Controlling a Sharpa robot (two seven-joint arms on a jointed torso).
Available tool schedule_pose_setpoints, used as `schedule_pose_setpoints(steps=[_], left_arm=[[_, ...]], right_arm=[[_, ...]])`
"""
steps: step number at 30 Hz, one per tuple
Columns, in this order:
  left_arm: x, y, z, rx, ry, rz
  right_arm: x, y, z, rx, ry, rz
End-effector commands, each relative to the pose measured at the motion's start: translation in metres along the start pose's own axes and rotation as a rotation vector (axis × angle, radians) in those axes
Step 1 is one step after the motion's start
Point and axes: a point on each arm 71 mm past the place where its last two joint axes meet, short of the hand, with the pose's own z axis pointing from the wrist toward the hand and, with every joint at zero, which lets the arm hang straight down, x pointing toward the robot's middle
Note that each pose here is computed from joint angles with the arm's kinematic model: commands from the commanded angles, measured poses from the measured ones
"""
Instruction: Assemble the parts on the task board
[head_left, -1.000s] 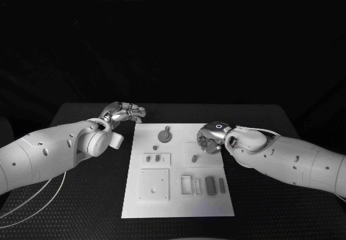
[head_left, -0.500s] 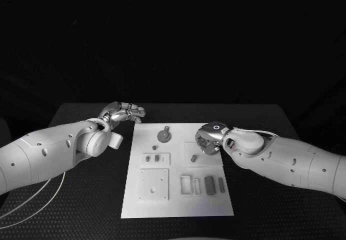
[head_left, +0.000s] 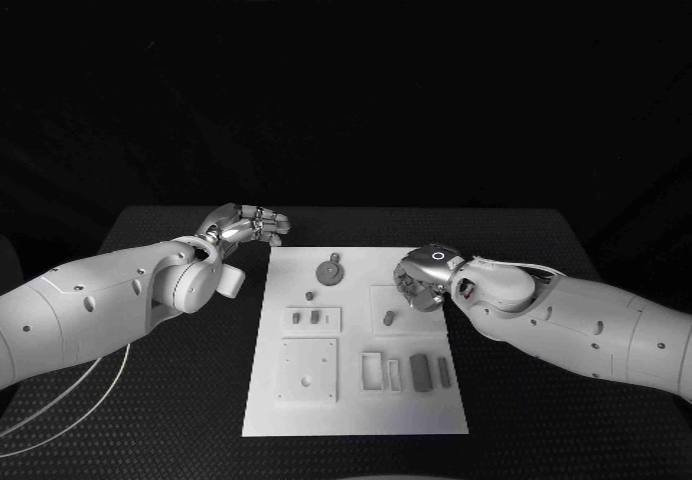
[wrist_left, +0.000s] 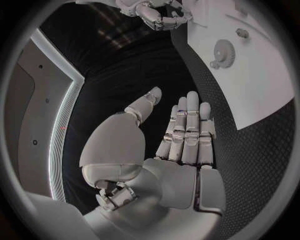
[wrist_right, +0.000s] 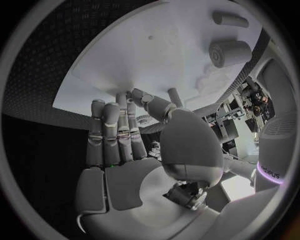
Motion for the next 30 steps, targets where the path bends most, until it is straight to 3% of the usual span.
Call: schedule_pose_setpoints(steps=[1,6,16,24,30], left_arm=[[0.0008,-0.0012,0.0007,0.004,0.008,-0.014],[0.0000,-0.0007,0.0009,0.000,0.008,-0.014],[-0.0012,-0.0003,0.0011,-0.003,0.005,-0.013],[-0.0050,0.0004,0.0014,-0.003,-0.012,-0.009],[-0.0057,0.0005,0.0017,-0.003,-0.021,-0.019]], right_arm=[[-0.004,-0.001,0.001,0.000,0.008,0.009],[-0.014,-0.005,0.001,0.002,-0.002,0.044],[-0.029,-0.012,0.000,-0.006,0.029,0.185],[-0.047,0.014,0.003,-0.084,-0.069,0.282],[-0.054,0.040,0.010,-0.148,-0.092,0.310]])
